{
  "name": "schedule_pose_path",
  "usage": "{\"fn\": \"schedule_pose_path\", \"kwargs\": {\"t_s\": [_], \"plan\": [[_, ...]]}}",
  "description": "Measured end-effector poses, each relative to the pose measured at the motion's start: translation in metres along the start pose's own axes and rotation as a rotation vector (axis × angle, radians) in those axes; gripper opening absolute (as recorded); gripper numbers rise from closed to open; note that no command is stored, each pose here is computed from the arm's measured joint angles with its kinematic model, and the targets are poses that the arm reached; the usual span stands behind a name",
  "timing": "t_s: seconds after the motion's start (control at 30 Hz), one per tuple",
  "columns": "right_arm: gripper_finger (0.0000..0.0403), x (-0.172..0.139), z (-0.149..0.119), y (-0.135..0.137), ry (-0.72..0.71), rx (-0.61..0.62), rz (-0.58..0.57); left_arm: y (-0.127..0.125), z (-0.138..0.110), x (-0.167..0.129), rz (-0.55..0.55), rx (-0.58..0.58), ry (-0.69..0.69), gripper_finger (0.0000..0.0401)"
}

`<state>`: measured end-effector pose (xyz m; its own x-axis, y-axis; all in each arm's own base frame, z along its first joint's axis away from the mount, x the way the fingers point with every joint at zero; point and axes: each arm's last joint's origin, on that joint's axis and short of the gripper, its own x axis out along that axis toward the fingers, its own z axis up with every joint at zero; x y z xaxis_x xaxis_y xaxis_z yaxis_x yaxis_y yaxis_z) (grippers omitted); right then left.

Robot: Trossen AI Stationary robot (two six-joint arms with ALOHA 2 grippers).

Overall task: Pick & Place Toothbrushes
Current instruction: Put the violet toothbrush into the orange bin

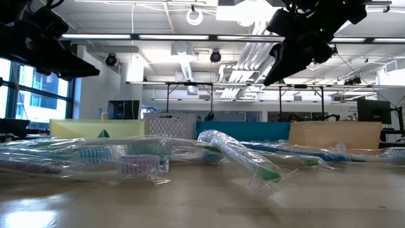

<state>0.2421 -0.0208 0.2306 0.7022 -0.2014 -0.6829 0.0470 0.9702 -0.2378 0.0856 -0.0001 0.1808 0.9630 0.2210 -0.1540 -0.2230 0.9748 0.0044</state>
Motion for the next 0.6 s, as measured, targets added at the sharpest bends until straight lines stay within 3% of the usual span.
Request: {"fn": "schedule_pose_path", "kwargs": {"t_s": [0.3,0.6], "plan": [[0.0002,0.008,0.028,-0.006,0.115,-0.028,0.073,0.000,0.001,0.000,0.013,-0.002,-0.007,0.0136],[0.0002,0.024,0.010,-0.008,0.340,-0.030,0.127,0.000,0.000,0.000,0.014,-0.001,-0.003,0.0136]]}}
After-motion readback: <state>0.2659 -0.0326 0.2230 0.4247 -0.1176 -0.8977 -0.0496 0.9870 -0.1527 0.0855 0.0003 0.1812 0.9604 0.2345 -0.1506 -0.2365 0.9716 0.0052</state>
